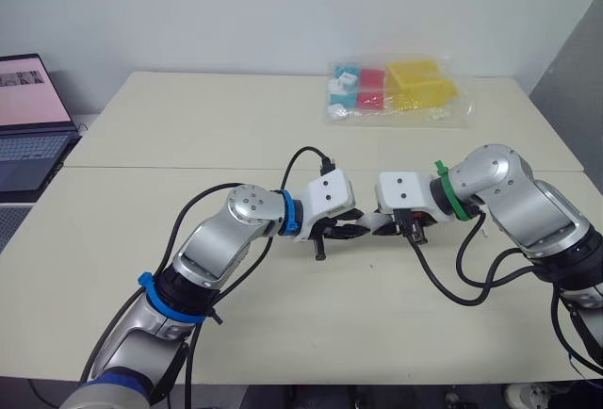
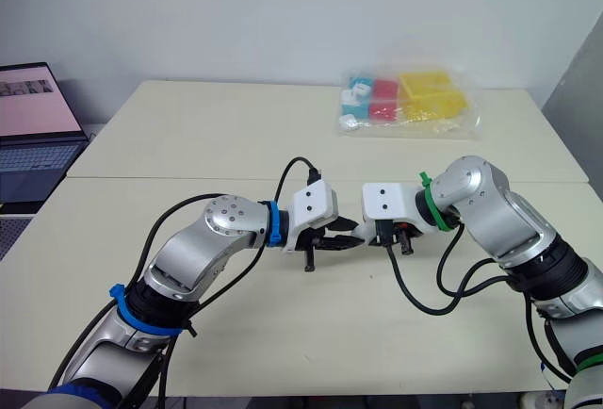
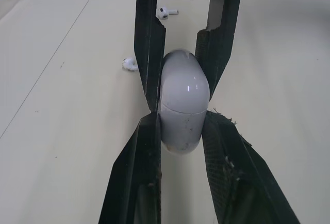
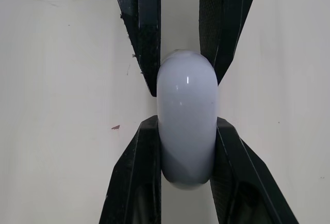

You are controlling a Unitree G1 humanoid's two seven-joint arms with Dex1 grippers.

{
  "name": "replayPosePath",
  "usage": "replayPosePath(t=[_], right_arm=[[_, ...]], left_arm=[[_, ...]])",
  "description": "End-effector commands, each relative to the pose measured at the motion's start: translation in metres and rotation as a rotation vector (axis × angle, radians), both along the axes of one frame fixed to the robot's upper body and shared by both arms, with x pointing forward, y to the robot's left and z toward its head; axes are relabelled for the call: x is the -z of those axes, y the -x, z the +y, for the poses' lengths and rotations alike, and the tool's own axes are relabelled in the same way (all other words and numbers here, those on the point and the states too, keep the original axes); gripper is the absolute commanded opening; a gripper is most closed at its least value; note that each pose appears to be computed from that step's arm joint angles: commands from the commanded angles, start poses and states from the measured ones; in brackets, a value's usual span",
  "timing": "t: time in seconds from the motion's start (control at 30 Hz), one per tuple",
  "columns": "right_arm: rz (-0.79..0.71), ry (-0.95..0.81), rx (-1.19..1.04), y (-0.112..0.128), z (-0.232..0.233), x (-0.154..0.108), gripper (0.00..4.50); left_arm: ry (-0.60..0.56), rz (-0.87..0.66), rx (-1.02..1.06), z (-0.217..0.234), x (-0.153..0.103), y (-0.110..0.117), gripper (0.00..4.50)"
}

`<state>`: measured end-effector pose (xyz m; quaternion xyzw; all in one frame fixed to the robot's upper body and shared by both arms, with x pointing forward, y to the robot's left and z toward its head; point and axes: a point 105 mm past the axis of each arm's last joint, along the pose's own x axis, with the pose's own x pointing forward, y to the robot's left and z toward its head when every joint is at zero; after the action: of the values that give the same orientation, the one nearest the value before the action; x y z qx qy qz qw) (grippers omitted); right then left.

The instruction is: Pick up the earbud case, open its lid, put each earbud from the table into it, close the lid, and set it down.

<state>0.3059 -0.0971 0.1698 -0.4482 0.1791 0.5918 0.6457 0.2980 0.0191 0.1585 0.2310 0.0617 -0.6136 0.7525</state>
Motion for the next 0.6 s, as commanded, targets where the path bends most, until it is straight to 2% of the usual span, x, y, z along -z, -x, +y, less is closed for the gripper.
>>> replayPosePath(t=[0.03,0.6], right_arm=[[-0.055,-0.024,-0.011,0.0006,0.0010,-0.0138,0.81],[-0.053,-0.019,-0.011,0.0009,0.0004,-0.0147,0.81]], left_arm=[[0.005,-0.020,0.001,0.0000,-0.0044,-0.0005,0.77],[0.004,-0.014,0.007,-0.0033,-0.0042,0.0016,0.77]])
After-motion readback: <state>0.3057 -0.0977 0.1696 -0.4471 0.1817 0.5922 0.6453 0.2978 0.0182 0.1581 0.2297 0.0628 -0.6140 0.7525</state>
